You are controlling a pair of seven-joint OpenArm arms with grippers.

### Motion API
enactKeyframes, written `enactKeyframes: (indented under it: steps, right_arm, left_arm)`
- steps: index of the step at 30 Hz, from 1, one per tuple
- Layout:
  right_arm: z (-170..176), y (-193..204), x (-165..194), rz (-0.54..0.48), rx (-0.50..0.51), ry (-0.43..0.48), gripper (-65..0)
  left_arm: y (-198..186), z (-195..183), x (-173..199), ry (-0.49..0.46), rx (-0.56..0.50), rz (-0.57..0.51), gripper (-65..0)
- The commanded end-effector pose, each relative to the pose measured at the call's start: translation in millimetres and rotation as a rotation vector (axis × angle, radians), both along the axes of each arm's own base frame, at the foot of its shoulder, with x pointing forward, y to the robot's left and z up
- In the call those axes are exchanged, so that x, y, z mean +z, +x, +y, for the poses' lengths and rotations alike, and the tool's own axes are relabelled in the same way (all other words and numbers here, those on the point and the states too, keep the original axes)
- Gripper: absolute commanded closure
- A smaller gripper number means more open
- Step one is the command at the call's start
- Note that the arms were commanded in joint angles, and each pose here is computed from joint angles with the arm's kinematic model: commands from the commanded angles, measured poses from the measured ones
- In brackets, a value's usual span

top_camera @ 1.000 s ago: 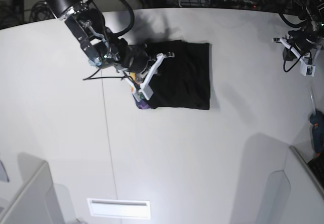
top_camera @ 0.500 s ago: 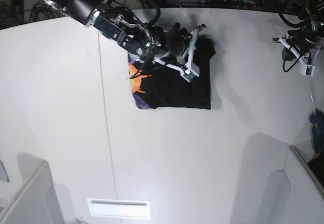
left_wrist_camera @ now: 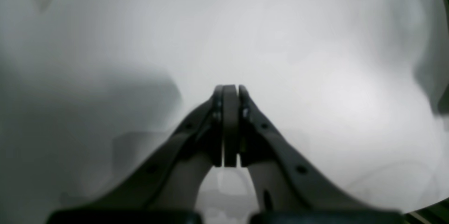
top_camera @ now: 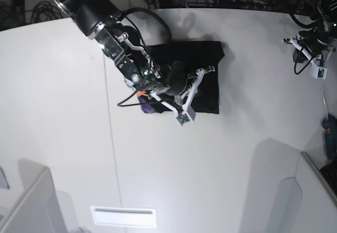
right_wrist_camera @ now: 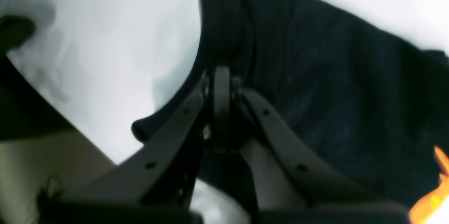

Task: Fold the T-shirt properly
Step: 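Press and smooth the folded bundle with the right gripper, then grasp the bundle's edges with both grippers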

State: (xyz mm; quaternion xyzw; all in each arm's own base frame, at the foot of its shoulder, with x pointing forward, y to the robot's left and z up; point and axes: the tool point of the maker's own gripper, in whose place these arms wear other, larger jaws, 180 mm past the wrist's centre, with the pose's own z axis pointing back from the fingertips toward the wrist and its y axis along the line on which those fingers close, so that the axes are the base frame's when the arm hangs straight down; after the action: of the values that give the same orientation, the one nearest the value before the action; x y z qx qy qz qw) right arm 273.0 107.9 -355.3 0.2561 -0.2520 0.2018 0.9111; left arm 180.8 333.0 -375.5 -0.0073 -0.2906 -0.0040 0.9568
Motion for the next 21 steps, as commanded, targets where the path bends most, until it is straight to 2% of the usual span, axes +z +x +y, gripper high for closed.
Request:
enactKeyframes:
  steps: [1, 9, 14, 18, 21]
  right_arm:
    - [11, 8, 10, -0.043, 0.011, 0.029, 0.0]
    - [47, -3, -27, -0.012, 0.087, -0.036, 0.0]
    - [56, -11, -31, -0.007, 0.122, -0.048, 0.0]
    - [58, -13, 5, -0.074, 0.141, 0.023, 0.0]
    - [42, -11, 45, -0.136, 0.119, 0.092, 0.0]
  left_arm:
    - [8, -2, 10, -0.005, -0.012, -0.046, 0.0]
    - [22, -29, 26, -0.198, -0.016, -0.156, 0.0]
    - [23, -33, 25, -0.209, -0.018, -0.159, 0.0]
    - [24, -35, 25, -0.219, -0.017, -0.163, -12.7]
    - [27, -50, 31, -0.292, -0.012, -0.207, -26.0]
